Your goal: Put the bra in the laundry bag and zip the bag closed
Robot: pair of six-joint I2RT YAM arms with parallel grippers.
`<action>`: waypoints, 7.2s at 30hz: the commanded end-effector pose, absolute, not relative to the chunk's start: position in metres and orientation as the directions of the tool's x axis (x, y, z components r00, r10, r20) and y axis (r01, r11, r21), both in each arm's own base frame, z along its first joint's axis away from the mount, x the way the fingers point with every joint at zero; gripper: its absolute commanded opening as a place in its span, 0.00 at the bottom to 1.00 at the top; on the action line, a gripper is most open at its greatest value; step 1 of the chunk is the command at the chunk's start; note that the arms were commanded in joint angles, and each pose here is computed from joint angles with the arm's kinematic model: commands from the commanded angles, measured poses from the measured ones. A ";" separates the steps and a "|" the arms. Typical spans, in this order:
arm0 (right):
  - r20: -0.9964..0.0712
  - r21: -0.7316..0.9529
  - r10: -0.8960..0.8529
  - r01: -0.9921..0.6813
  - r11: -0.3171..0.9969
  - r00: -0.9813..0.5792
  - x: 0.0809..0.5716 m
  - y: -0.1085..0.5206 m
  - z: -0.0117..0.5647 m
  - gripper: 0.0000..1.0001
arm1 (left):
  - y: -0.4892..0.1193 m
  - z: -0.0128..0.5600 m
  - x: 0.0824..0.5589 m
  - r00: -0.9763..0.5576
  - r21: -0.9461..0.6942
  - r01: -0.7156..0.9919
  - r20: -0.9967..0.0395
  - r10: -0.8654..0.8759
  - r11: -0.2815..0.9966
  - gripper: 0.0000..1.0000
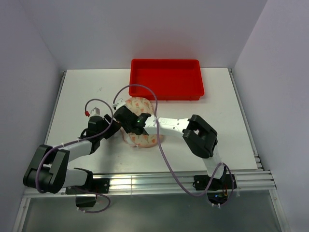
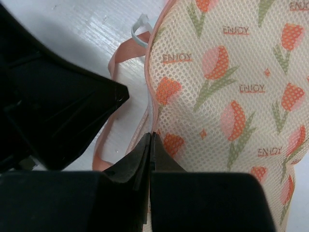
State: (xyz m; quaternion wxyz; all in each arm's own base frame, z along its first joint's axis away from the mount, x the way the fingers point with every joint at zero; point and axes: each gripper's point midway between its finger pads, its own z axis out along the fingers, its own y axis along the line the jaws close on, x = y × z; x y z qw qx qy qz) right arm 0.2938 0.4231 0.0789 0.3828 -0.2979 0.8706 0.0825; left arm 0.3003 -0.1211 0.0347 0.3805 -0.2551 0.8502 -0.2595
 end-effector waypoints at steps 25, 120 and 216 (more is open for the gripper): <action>-0.867 0.317 0.054 -0.463 0.828 -0.495 0.323 0.346 0.220 0.00 | -0.170 0.225 0.292 -0.428 -0.716 0.135 -0.665 -0.612 0.684 0.00; -0.327 0.856 0.461 -0.053 0.513 -0.825 0.225 0.299 0.060 0.49 | -0.256 0.088 0.221 -0.721 -0.733 0.198 -0.559 -0.410 0.651 0.00; -0.377 0.841 0.390 -0.134 0.525 -0.840 0.218 0.300 0.057 0.00 | -0.254 0.051 0.210 -0.650 -0.582 0.089 -0.649 -0.396 0.808 0.00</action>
